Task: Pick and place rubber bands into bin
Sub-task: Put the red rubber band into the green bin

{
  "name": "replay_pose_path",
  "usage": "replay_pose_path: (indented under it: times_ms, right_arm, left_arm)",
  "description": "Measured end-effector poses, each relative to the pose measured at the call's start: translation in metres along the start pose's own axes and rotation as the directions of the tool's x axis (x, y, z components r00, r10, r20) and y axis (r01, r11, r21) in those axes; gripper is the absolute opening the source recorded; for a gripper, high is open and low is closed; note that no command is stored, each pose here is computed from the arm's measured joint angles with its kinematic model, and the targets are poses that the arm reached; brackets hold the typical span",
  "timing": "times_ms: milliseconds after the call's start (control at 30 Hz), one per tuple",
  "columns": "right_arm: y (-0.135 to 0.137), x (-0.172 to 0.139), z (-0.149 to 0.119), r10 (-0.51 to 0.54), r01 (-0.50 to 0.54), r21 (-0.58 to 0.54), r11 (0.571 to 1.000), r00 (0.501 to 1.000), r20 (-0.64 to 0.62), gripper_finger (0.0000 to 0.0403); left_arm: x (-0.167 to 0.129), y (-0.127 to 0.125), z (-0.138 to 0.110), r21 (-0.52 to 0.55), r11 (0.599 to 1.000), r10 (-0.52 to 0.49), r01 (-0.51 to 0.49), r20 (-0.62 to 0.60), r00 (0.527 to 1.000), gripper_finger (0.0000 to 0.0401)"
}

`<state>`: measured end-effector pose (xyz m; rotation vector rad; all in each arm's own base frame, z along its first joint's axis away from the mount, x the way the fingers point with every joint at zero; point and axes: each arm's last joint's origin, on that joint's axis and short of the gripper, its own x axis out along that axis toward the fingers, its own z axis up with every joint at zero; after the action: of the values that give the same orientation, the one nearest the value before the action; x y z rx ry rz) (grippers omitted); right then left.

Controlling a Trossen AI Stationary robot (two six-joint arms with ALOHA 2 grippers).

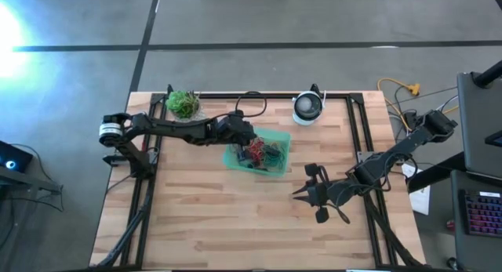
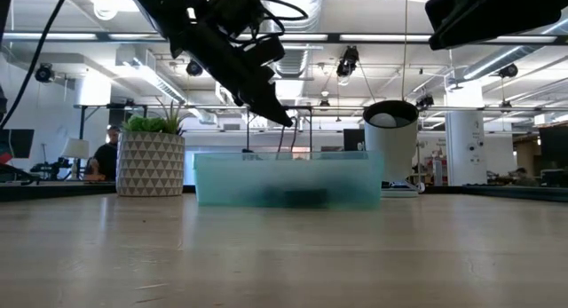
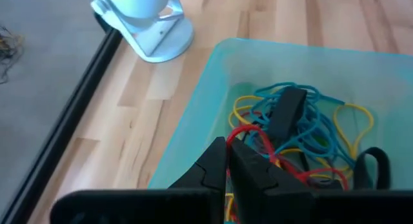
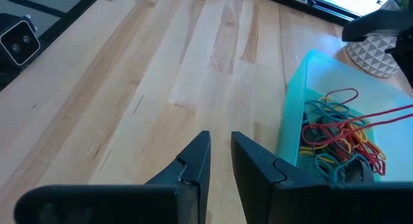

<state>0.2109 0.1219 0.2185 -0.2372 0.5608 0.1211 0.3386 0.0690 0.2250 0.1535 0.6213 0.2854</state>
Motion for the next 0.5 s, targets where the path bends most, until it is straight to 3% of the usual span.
replay_pose_path:
  times_ms: [300,500]
  right_arm:
    - [0.0,0.0001,-0.0004,0.0,0.0,0.0,1.0,1.0,-0.004,0.0057]
    - [0.0,0.0001,-0.0005,0.0,0.0,0.0,1.0,1.0,-0.005,0.0057]
  left_arm:
    - [-0.0002,-0.0016,-0.0014,0.003,0.999,-0.051,0.051,-0.009,0.999,0.0002]
    - [-0.0002,-0.0017,-0.0014,0.002,0.999,-0.052,0.052,-0.008,0.999,0.0046]
